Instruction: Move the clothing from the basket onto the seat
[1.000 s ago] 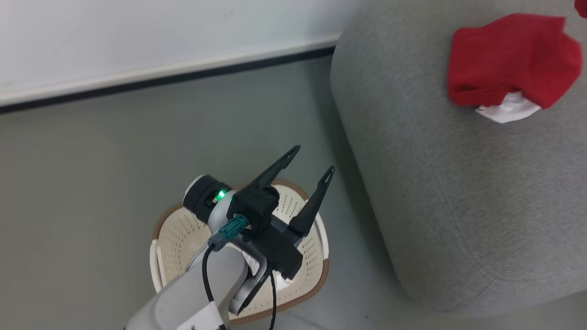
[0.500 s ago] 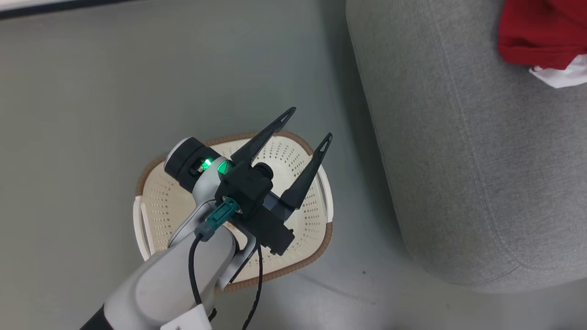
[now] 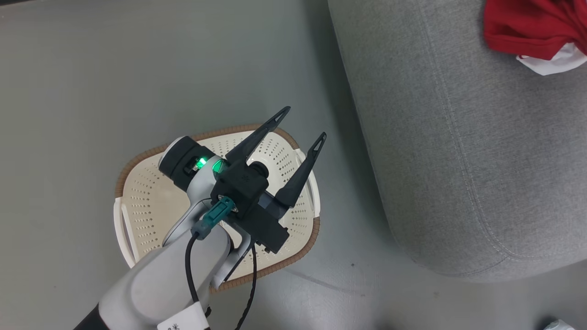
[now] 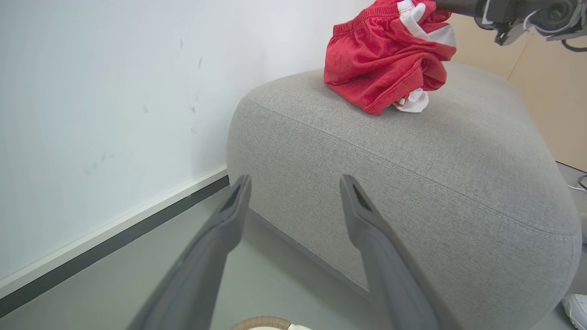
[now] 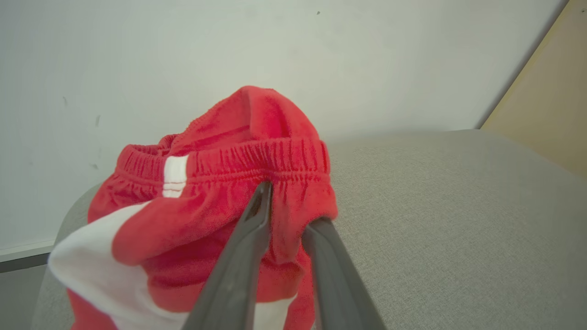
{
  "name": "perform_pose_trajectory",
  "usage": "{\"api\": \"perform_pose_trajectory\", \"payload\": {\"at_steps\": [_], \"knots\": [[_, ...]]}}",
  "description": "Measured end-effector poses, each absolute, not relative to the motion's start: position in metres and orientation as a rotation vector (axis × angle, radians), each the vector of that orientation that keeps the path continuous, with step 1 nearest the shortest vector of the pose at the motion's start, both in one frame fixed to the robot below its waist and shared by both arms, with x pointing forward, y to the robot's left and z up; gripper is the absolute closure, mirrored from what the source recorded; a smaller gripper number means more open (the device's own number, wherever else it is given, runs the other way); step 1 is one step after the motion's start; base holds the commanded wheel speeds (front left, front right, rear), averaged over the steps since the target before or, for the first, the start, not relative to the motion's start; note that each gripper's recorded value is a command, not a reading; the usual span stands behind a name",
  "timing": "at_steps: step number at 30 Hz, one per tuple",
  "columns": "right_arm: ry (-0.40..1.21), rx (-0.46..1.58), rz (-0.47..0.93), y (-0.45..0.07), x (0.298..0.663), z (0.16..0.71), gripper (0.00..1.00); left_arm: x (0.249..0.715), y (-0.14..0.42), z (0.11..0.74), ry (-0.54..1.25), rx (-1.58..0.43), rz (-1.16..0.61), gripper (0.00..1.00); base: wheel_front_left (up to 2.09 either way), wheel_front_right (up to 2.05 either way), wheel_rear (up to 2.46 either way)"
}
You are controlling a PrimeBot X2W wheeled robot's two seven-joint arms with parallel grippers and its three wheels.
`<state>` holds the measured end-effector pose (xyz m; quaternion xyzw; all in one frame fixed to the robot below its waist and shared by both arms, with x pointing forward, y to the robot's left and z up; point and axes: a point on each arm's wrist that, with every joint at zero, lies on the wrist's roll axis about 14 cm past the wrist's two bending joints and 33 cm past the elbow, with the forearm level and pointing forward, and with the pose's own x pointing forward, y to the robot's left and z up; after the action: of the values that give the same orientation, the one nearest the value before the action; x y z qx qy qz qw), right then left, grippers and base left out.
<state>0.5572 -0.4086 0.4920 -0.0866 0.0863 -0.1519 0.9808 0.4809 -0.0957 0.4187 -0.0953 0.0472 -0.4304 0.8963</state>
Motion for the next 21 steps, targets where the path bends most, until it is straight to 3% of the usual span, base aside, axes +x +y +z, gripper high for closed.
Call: {"api": "perform_pose_trajectory", "payload": {"at_steps": [21], "knots": [[0.212, -0.204, -0.156, -0.363, 0.5, 0.483, 0.0, 0.479, -0.082, 0.455, 0.099, -0.22, -0.773, 0.0, 0.0, 0.0, 0.0]]}}
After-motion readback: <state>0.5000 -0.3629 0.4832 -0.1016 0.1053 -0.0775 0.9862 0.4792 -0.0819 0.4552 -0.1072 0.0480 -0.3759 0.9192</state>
